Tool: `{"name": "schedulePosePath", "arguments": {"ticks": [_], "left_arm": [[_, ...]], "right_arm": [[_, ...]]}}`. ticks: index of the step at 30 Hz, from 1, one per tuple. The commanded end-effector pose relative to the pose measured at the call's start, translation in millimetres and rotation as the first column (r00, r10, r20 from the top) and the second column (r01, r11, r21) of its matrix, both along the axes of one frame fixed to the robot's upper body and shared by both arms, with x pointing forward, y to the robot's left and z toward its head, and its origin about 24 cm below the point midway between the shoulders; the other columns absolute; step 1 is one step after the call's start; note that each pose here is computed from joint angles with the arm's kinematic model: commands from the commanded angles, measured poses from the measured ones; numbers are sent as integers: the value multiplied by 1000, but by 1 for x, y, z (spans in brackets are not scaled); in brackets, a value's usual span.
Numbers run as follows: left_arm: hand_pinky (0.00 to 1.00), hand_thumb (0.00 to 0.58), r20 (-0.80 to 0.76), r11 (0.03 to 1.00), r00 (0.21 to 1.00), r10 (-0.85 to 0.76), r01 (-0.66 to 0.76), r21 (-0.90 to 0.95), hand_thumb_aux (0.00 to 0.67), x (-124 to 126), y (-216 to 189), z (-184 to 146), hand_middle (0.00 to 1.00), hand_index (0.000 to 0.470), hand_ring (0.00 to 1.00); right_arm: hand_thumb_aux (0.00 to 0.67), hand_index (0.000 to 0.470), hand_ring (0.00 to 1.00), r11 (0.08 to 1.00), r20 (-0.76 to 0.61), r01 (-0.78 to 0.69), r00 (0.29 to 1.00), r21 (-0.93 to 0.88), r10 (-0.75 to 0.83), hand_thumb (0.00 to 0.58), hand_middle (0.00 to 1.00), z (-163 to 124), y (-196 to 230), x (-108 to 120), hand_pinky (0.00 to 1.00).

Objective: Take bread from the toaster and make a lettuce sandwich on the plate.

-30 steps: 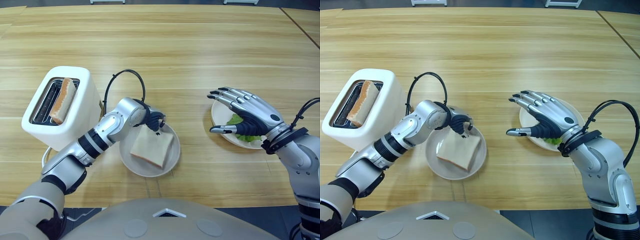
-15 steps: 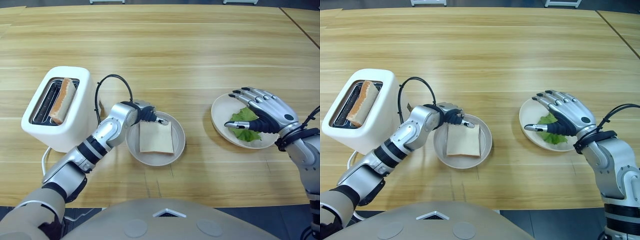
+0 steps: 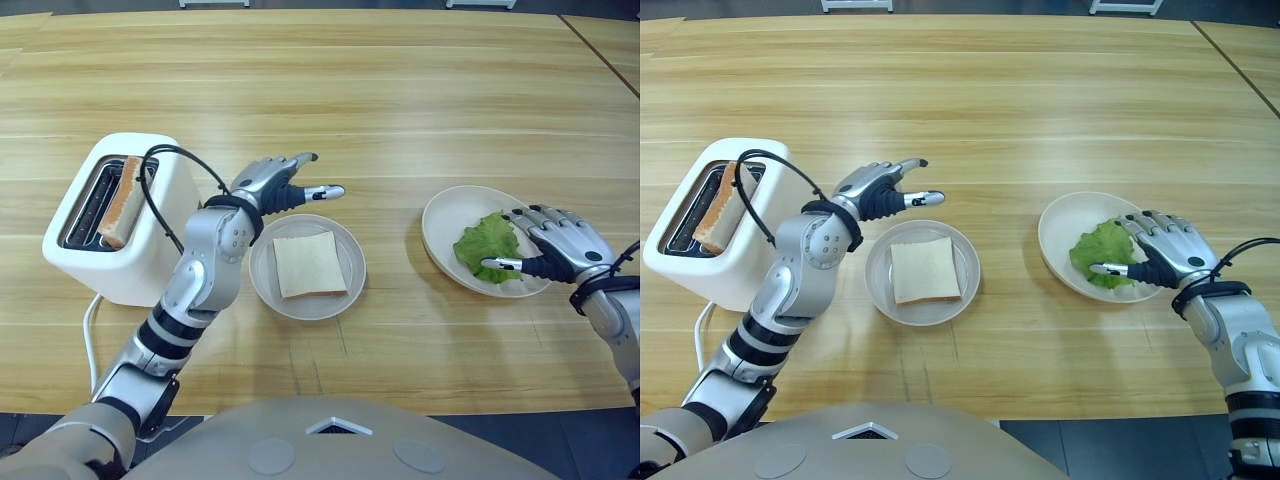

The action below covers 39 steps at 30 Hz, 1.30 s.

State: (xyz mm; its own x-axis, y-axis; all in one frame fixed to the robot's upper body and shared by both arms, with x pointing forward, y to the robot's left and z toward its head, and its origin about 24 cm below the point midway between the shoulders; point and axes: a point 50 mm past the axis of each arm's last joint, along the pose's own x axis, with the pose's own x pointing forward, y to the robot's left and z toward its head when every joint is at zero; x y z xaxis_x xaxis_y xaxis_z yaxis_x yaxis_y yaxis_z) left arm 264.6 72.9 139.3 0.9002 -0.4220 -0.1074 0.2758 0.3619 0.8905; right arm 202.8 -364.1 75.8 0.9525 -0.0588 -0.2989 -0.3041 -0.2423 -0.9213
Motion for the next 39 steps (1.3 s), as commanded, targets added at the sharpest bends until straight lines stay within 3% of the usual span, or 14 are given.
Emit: {"name": "schedulePosePath", "arguments": {"ticks": [1, 2, 3, 5, 6, 9, 10, 11, 18, 19, 21, 29, 35, 39], "left_arm": [[1000, 0, 84, 991, 994, 65, -55, -122, 0, -11, 12, 16, 1000, 0, 1000], [1000, 0, 106, 987, 991, 79, -62, -150, 0, -14, 14, 20, 1000, 0, 1000], [1000, 0, 127, 981, 987, 95, -71, -181, 0, -17, 18, 24, 1000, 0, 1000], [1000, 0, 167, 969, 978, 128, -88, -230, 0, -22, 24, 32, 1000, 0, 1000], [980, 0, 187, 964, 971, 148, -100, -248, 0, -25, 28, 35, 980, 0, 980], [867, 0, 251, 949, 947, 203, -127, -290, 0, -39, 42, 47, 867, 0, 867], [824, 0, 269, 943, 939, 215, -129, -306, 0, -44, 45, 51, 824, 0, 824], [812, 0, 283, 938, 932, 228, -132, -319, 0, -48, 49, 55, 812, 0, 812], [737, 0, 385, 908, 861, 332, -181, -378, 0, -71, 79, 77, 737, 0, 737], [616, 0, 403, 903, 846, 349, -190, -384, 0, -73, 84, 81, 616, 0, 616], [580, 0, 443, 899, 810, 384, -220, -377, 0, -77, 94, 90, 580, 0, 580], [573, 0, 499, 840, 677, 542, -421, -341, 0, -91, 148, 103, 573, 0, 573], [494, 0, 464, 747, 643, 609, -662, -62, 0, -91, 185, 76, 494, 0, 494], [486, 0, 389, 705, 679, 623, -703, 98, 0, -93, 193, 48, 486, 0, 486]], "right_arm": [[0, 0, 0, 1000, -50, 4, 999, -12, -5, 0, 0, -8, -2, 0, 0], [3, 2, 0, 1000, -54, 6, 999, -10, -6, 5, 0, -10, -2, 0, 0], [32, 22, 0, 1000, -57, 8, 998, -9, -8, 53, 0, -10, -2, -1, 0], [205, 144, 0, 1000, -64, 10, 998, -14, -11, 301, 0, -11, -3, -1, 0], [363, 254, 0, 1000, -66, 10, 998, -16, -11, 458, 0, -10, -2, 0, 0], [481, 337, 0, 1000, -83, 17, 996, -26, -19, 534, 0, -8, -2, 0, 0], [631, 442, 0, 999, -88, 20, 996, -28, -22, 578, 0, -8, -2, 0, 0], [670, 470, 0, 999, -89, 21, 996, -26, -24, 580, 0, -7, -2, -1, 0], [670, 470, 0, 1000, -7, -9, 1000, 18, 9, 580, 0, 7, 9, 6, 0], [670, 470, 0, 999, 22, -21, 1000, 27, 20, 580, 0, 10, 12, 8, 0], [670, 470, 0, 998, 76, -47, 996, 40, 44, 580, 0, 19, 18, 12, 0], [670, 470, 0, 993, 168, -99, 982, 60, 87, 580, 0, 33, 25, 16, 0], [670, 470, 0, 964, 302, -243, 932, 111, 200, 580, 0, 56, 56, 23, 0], [670, 470, 0, 924, 353, -348, 894, 159, 276, 580, 0, 63, 87, 26, 0]]}}
